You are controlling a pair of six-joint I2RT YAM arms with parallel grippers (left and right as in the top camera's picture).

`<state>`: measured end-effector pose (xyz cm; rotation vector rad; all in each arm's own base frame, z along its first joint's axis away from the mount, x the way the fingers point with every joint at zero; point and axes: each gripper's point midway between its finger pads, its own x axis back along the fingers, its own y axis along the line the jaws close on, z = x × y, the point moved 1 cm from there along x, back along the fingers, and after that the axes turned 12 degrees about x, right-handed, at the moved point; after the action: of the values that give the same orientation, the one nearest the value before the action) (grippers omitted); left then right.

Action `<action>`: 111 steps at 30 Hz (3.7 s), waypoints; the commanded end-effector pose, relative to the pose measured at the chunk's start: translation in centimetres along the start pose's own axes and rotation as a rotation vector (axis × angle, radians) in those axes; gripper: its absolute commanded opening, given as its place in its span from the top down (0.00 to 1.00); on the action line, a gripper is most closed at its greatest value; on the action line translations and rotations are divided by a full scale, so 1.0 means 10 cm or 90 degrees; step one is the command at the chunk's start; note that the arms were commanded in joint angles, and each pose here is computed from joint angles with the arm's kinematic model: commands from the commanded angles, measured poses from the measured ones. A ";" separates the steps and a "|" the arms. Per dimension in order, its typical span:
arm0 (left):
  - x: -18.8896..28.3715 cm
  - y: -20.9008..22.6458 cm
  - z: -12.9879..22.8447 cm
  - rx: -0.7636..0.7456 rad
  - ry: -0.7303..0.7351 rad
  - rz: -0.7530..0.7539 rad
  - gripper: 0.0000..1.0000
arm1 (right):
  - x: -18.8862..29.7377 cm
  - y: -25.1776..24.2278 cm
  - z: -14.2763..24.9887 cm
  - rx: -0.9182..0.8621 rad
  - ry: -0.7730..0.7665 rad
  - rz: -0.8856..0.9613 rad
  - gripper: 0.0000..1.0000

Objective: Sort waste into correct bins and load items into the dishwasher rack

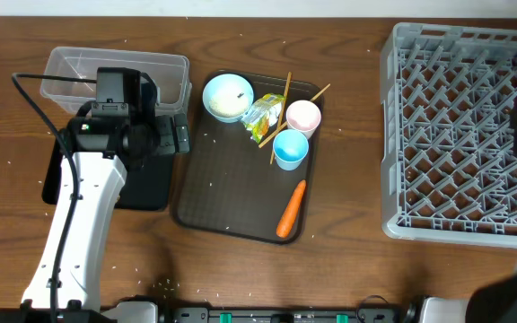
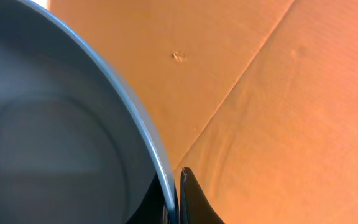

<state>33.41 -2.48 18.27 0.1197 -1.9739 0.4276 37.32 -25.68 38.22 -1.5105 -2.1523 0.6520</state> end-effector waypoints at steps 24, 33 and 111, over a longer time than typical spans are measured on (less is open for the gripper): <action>0.00 0.00 -0.02 0.001 -0.001 -0.003 0.02 | -1.44 0.08 0.64 0.275 -0.015 0.058 0.99; 0.00 0.00 -0.02 0.001 -0.001 -0.003 0.02 | -1.59 0.32 0.85 0.310 -0.023 -0.015 0.99; 0.00 0.00 -0.02 0.001 -0.001 -0.003 0.02 | 3.76 3.26 0.91 0.234 0.021 -1.028 0.23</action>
<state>33.42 -2.48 18.27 0.1196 -1.9743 0.4276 44.86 17.64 16.46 0.5232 -2.2565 0.4238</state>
